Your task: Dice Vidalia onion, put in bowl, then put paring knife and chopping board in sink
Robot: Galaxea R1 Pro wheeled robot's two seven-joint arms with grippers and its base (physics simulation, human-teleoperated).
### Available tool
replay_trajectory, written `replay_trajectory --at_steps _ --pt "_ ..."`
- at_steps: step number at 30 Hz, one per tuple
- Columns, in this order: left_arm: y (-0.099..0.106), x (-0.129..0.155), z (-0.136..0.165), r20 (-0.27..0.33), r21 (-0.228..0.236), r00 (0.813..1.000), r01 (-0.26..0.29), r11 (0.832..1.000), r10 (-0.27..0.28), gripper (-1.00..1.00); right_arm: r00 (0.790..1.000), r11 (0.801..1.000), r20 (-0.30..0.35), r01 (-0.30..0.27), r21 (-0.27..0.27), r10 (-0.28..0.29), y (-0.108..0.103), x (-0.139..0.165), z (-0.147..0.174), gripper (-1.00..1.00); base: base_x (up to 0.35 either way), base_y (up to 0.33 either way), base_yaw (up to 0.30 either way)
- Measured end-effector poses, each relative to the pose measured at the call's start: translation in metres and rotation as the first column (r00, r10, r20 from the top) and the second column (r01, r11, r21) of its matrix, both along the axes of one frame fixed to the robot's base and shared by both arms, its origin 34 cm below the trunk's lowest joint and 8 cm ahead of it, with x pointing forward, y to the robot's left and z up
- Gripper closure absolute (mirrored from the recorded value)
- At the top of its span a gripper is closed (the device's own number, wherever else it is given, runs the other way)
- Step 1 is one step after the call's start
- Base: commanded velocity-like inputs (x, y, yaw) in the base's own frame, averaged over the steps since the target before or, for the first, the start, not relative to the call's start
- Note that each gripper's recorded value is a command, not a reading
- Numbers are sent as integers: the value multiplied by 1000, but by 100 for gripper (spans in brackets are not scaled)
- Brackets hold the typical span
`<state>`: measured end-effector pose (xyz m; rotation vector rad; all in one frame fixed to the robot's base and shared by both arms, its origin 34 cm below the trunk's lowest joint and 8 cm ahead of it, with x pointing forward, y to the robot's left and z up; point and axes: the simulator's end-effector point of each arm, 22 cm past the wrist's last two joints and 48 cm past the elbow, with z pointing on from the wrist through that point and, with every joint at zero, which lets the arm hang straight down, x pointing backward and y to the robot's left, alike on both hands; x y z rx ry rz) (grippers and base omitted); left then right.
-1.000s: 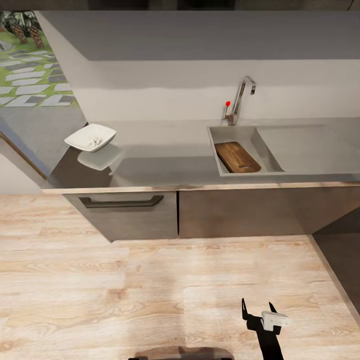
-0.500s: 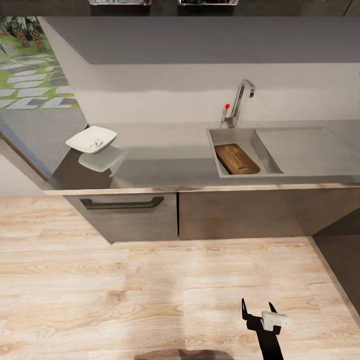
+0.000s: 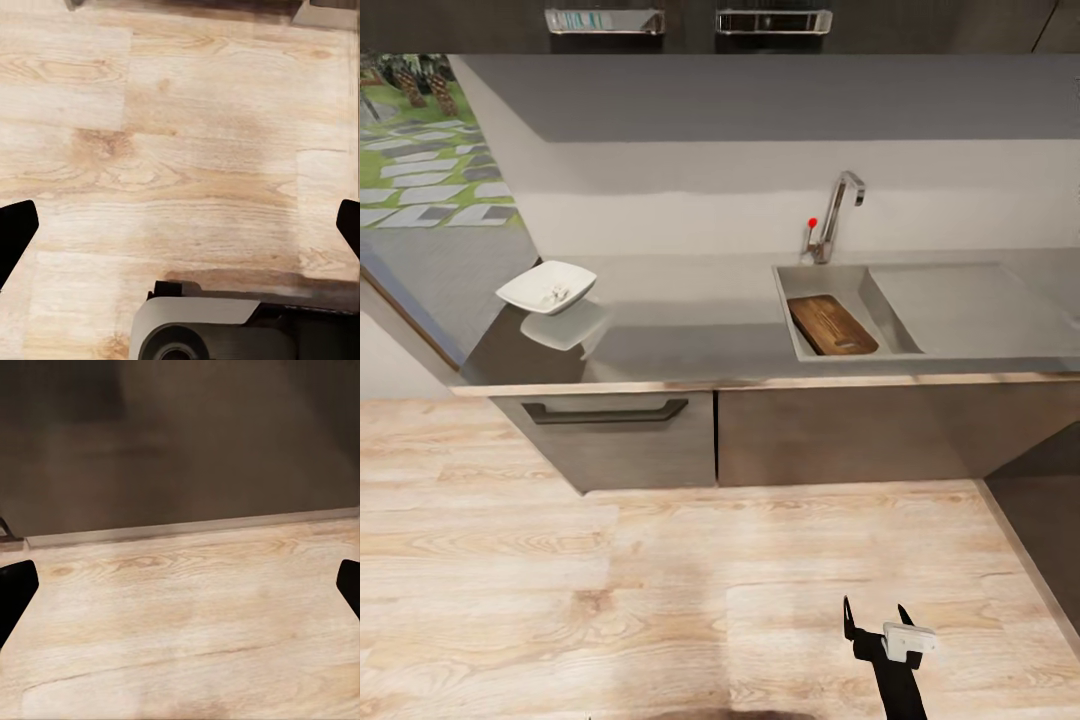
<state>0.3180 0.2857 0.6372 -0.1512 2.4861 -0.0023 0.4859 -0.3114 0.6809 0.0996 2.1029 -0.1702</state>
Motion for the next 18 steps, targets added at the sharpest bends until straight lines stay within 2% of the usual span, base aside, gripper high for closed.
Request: replay_trajectory --at_steps 3,5,6,9,14,18 --pt "-1 36 13 85 2 996 1 1000 -2 -100 1000 1000 5 0 0 0 0 2 2 -100 0 0 0" --pt "-2 79 33 187 5 982 6 1000 -7 -100 1000 1000 8 0 0 0 0 3 3 -100 0 0 0" --pt "-3 96 43 227 6 974 8 1000 -9 -100 1000 1000 10 0 0 0 0 3 4 -100 0 0 0" --pt "-14 148 79 361 -6 933 6 1000 -4 -100 1000 1000 14 0 0 0 0 5 5 -100 0 0 0" --pt "-14 165 95 413 -4 911 8 1000 -5 -100 1000 1000 21 0 0 0 0 7 8 -100 0 0 0" --pt "-13 165 96 415 -4 910 8 1000 -5 -100 1000 1000 27 0 0 0 0 9 11 -100 0 0 0"
